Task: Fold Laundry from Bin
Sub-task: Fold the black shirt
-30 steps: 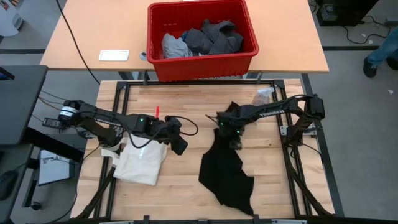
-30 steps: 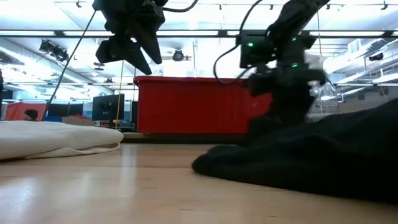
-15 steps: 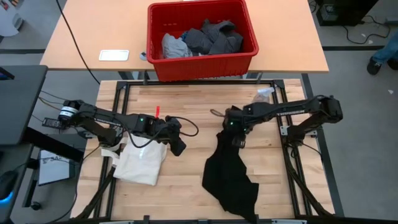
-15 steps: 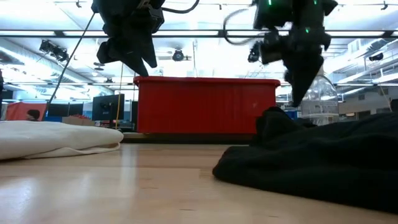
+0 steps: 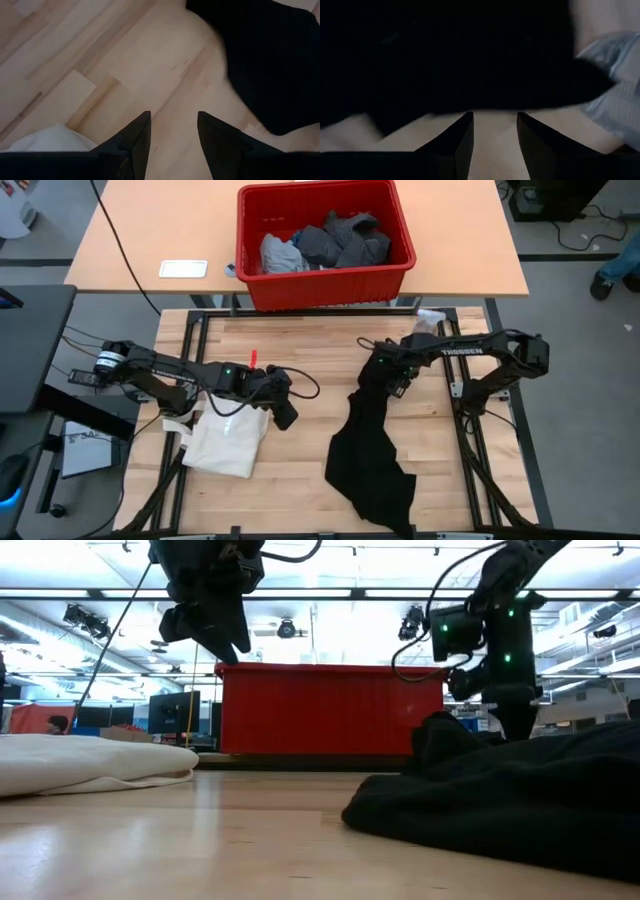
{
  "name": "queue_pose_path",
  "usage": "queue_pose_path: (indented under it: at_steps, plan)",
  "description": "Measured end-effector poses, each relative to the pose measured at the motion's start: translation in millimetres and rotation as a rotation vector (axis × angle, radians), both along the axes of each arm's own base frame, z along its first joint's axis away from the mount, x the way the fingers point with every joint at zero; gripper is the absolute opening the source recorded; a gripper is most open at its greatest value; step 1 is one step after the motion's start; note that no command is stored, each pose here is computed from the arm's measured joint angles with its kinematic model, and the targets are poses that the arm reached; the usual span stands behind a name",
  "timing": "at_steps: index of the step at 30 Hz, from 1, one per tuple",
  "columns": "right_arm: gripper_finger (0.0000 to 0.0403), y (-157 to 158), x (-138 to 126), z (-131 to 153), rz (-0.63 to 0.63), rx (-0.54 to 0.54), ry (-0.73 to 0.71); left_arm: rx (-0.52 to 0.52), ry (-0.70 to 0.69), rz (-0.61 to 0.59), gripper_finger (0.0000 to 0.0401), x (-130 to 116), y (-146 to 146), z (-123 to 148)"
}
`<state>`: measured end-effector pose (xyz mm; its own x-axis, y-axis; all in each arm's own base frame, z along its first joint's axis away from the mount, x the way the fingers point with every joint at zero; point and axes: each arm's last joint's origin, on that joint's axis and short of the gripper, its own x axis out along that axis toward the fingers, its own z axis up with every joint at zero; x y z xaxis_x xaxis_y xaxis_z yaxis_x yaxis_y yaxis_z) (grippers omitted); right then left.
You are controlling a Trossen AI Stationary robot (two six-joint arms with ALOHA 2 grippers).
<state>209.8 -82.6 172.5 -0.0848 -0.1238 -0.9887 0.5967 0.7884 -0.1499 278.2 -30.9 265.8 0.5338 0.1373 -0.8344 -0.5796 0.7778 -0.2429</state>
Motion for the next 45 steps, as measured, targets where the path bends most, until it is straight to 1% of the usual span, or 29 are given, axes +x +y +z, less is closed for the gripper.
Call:
queue_pose_path:
  at_steps: [5, 11, 12, 14, 17, 20, 23, 26, 30, 33, 35, 38, 42, 45]
  plan:
    - [0.0157, -18.6, -9.5, -6.8, -0.029, -0.028, 0.001, 0.006, 0.001, 0.013, 0.0166, 0.7, 6.3, 0.0]
    - [0.0157, -45.6, -18.5, -7.2, -0.065, -0.083, -0.023, 0.005, 0.001, 0.033, 0.0166, 1.1, 11.7, 0.0]
    - [0.0157, -49.1, -20.4, -7.2, -0.075, -0.079, -0.028, 0.002, 0.001, 0.034, 0.0166, 1.2, 12.4, 0.0]
    - [0.0157, -51.9, -22.8, -6.0, -0.091, -0.034, -0.044, -0.018, 0.003, 0.023, 0.0166, 1.2, 12.1, -0.1]
    - [0.0157, -45.8, -22.7, 1.8, -0.074, 0.045, -0.082, -0.054, 0.004, 0.015, 0.0166, 1.0, 8.7, -0.2]
    - [0.0157, -33.3, -19.4, 16.8, -0.023, 0.084, -0.135, -0.072, -0.009, 0.002, 0.0166, 1.3, 0.7, 0.4]
    - [0.0157, -18.9, -12.8, 38.7, 0.034, 0.073, -0.24, -0.076, -0.049, -0.024, 0.0166, 4.4, -8.7, 1.5]
    - [0.0157, -3.3, -2.2, 59.2, 0.117, 0.034, -0.387, -0.059, -0.086, -0.04, 0.0166, 11.0, -18.4, -1.2]
    - [0.0158, 16.2, 20.0, 77.0, 0.279, -0.02, -0.624, -0.063, -0.125, -0.064, 0.0166, 27.5, -28.2, -13.2]
    - [0.0158, 26.5, 42.2, 76.6, 0.415, -0.039, -0.737, -0.073, -0.154, -0.091, 0.0166, 42.1, -33.7, -25.5]
    - [0.0158, 30.2, 56.2, 66.8, 0.494, -0.039, -0.745, -0.088, -0.17, -0.1, 0.0166, 51.3, -36.2, -34.1]
    - [0.0158, 30.7, 73.9, 46.8, 0.529, -0.014, -0.731, -0.128, -0.177, -0.118, 0.0166, 61.7, -40.7, -46.9]
    - [0.0158, 29.8, 85.5, 19.4, 0.589, 0.035, -0.648, -0.176, -0.159, -0.115, 0.0166, 68.7, -50.6, -62.8]
    - [0.0158, 29.3, 91.7, 9.1, 0.669, 0.061, -0.571, -0.218, -0.185, -0.128, 0.0166, 75.5, -60.4, -71.8]
